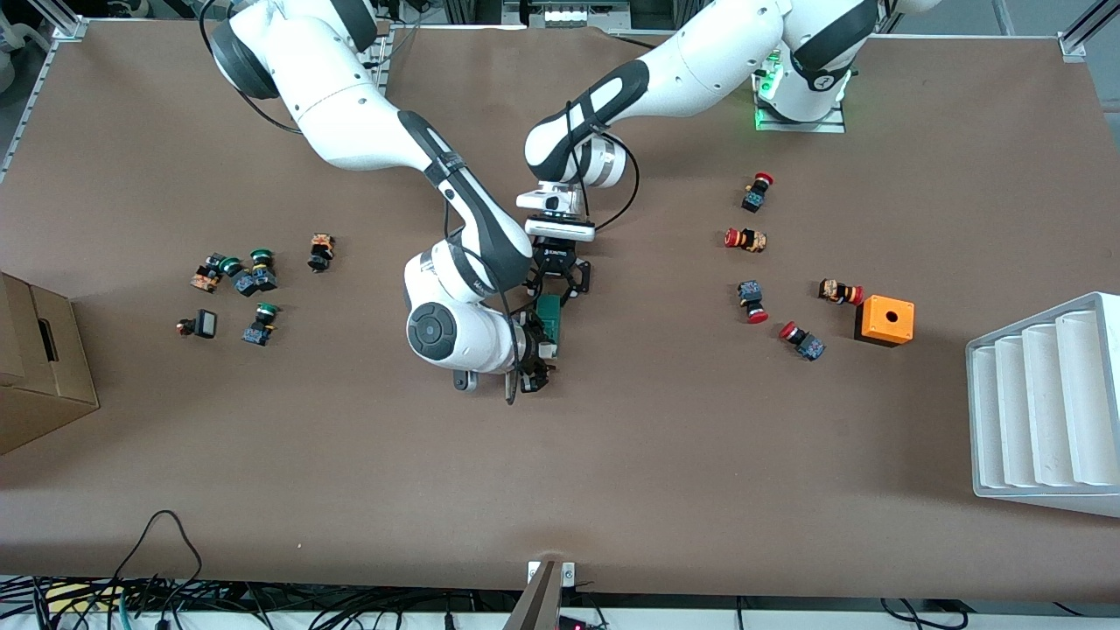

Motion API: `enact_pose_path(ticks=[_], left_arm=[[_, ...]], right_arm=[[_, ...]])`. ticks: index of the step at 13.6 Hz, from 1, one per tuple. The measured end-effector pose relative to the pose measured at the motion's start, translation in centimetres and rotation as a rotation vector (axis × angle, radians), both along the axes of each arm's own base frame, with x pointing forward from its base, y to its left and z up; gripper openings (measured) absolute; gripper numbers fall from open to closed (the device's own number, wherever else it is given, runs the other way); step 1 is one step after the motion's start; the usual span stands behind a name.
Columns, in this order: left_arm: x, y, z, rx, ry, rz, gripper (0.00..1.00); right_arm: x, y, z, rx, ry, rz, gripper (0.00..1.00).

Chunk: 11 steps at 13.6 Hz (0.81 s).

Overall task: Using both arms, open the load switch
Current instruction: 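Close the right gripper on the raised white handle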

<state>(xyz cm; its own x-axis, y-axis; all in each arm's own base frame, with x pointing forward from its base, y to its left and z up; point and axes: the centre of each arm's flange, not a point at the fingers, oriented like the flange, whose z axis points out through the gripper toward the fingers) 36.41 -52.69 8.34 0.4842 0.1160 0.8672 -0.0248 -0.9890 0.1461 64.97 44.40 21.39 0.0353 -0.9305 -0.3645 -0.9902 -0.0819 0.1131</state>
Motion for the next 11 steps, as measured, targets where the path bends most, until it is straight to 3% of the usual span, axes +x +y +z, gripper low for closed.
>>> enact_pose_path(ticks=[11], left_arm=[[0.0,0.0,0.0,0.0,0.0,0.0,0.53]], right_arm=[[-0.02,0.0,-0.01,-0.005,0.013,-0.03,0.41]])
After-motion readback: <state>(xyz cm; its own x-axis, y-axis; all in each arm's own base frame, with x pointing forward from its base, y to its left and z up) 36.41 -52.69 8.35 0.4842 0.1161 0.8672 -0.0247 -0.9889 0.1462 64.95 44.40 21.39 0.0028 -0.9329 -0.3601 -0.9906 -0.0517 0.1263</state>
